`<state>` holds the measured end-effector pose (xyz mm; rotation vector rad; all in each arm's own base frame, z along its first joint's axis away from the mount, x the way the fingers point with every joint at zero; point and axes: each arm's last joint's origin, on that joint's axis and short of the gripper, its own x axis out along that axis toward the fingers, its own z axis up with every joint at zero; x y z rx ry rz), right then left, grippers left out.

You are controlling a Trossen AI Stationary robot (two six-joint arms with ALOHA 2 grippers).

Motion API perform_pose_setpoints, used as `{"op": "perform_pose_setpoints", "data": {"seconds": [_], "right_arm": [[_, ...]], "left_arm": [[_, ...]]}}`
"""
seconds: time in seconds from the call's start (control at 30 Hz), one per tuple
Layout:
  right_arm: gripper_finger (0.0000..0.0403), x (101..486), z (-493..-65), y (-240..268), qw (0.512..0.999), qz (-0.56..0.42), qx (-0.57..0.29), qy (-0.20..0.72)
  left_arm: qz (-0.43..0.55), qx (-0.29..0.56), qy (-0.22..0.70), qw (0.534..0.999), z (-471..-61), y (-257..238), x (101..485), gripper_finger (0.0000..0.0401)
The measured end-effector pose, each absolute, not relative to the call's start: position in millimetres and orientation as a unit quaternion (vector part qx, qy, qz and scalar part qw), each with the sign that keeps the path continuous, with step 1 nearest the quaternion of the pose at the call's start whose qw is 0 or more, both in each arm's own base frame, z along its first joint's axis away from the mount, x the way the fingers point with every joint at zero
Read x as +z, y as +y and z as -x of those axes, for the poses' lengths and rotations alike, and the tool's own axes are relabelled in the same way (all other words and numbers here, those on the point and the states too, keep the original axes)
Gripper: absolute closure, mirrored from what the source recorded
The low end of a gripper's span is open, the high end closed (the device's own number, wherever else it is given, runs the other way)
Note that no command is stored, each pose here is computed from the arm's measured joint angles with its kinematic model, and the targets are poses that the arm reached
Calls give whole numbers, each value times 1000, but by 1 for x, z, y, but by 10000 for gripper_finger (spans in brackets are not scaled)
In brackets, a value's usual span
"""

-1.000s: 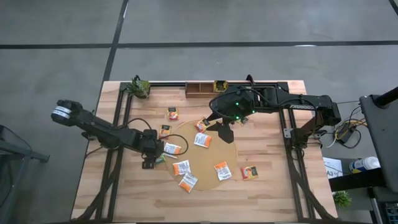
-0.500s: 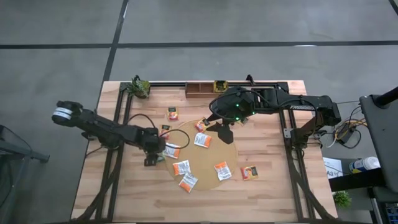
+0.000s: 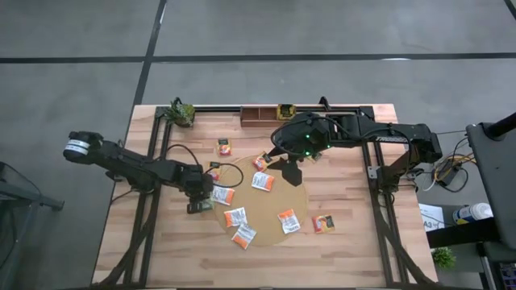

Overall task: Pick & Place Tea
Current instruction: Put the yellow tea bag into the right section of the wooden organizer

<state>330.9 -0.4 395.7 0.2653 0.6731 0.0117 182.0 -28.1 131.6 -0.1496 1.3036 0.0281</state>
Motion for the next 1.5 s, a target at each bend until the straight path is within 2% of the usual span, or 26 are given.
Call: {"op": "perform_pose_setpoints", "data": {"seconds": [0.1,0.2,0.67,1.1,1.5], "right_arm": [[202,396,-331,-1,935,-129,4,329],[202,396,-331,-1,935,-129,4,329],[202,396,-331,-1,936,-128,5,329],[202,393,-328,0,929,-127,3,348],[202,388,-324,0,917,-116,4,381]], "left_arm": [[73,8,607,791,-182,-28,131,374],[77,3,608,790,-182,-29,131,395],[88,-2,594,800,-196,-32,155,401],[74,14,615,785,-192,-30,182,401],[49,48,559,826,-198,-14,234,401]]}}
